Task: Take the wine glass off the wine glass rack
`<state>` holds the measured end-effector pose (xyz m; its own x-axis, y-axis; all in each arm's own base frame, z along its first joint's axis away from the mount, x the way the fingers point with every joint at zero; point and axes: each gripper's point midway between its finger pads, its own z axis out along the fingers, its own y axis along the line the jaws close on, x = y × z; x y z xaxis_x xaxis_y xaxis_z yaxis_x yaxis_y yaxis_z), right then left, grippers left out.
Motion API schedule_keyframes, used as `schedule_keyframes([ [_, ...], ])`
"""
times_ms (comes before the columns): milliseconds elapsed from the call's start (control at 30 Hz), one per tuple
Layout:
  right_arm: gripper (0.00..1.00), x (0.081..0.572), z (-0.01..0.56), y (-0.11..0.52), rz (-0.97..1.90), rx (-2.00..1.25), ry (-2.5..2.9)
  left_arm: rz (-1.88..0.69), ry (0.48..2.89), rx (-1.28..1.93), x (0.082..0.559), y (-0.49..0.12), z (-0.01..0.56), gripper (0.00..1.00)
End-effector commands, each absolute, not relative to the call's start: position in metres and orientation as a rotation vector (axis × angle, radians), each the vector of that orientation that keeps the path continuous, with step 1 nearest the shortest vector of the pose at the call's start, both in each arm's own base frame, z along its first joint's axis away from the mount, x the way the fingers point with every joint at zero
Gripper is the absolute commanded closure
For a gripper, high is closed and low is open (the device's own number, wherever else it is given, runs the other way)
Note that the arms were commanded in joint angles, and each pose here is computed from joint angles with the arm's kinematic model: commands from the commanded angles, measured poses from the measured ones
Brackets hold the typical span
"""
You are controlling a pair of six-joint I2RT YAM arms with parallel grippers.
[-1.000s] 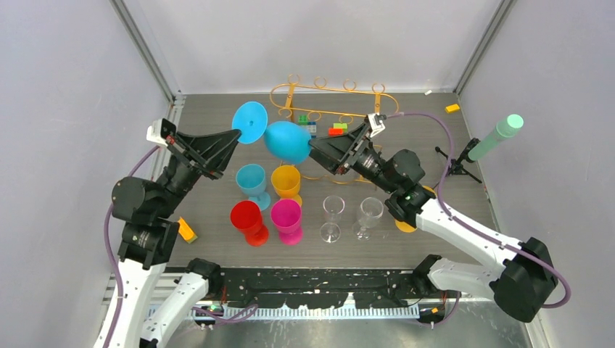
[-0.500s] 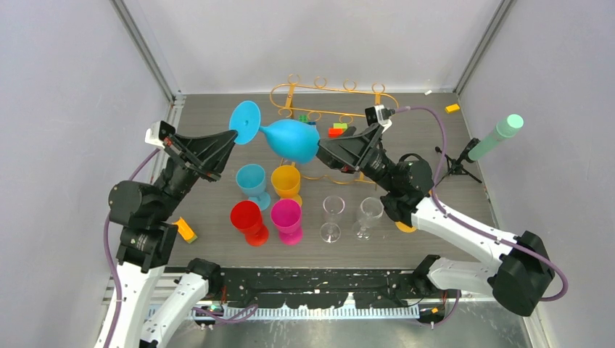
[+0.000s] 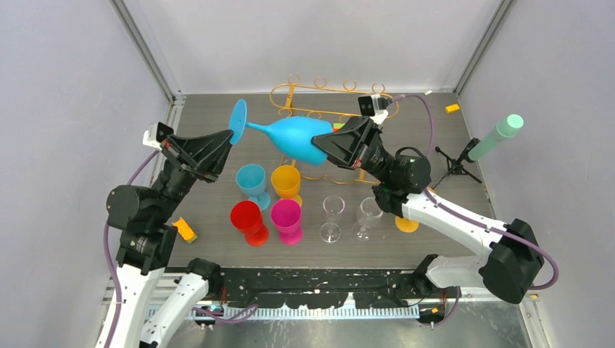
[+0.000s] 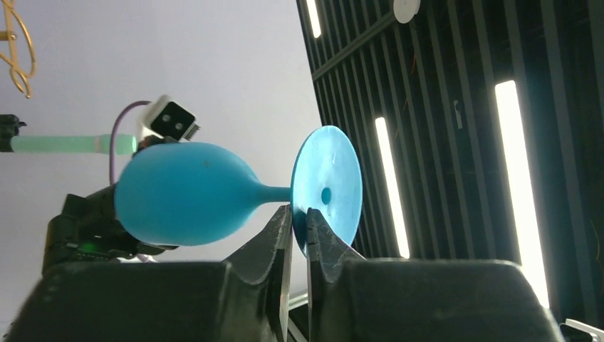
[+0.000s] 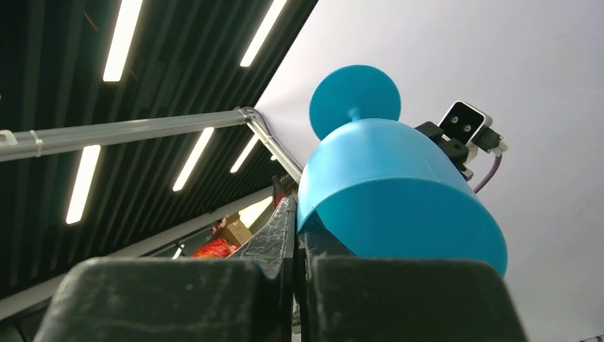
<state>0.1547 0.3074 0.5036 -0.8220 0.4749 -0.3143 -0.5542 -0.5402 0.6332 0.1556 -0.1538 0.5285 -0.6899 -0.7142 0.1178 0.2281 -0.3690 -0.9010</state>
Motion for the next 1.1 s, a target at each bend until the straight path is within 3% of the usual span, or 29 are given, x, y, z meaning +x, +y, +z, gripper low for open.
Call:
schedule_keyframes([
  [0, 0.99, 0.129, 0.532, 0.292, 2.311, -0.259, 0.87, -2.017, 1.235, -0.666, 0.158, -0.149, 0.526, 0.81],
  [200, 1.0, 0.146, 0.516, 0.303, 2.11, -0.226, 1.055, -1.821, 1.178, -0.68, 0.157, -0.128, 0.518, 0.25],
  [300, 1.0, 0.166, 0.493, 0.308, 1.882, -0.191, 1.247, -1.693, 1.13, -0.684, 0.158, -0.113, 0.509, 0.12],
  [500, 1.0, 0.191, 0.444, 0.297, 1.45, -0.229, 1.598, -1.367, 1.114, -0.678, 0.167, -0.083, 0.48, 0.01],
  [733, 1.0, 0.196, 0.378, 0.27, 1.025, -0.431, 1.944, -1.012, 1.275, -0.528, 0.183, -0.075, 0.448, 0.0],
  [1067, 1.0, 0.222, 0.332, 0.242, 0.651, -0.408, 2.189, -0.883, 1.447, -0.461, 0.203, -0.084, 0.417, 0.0],
])
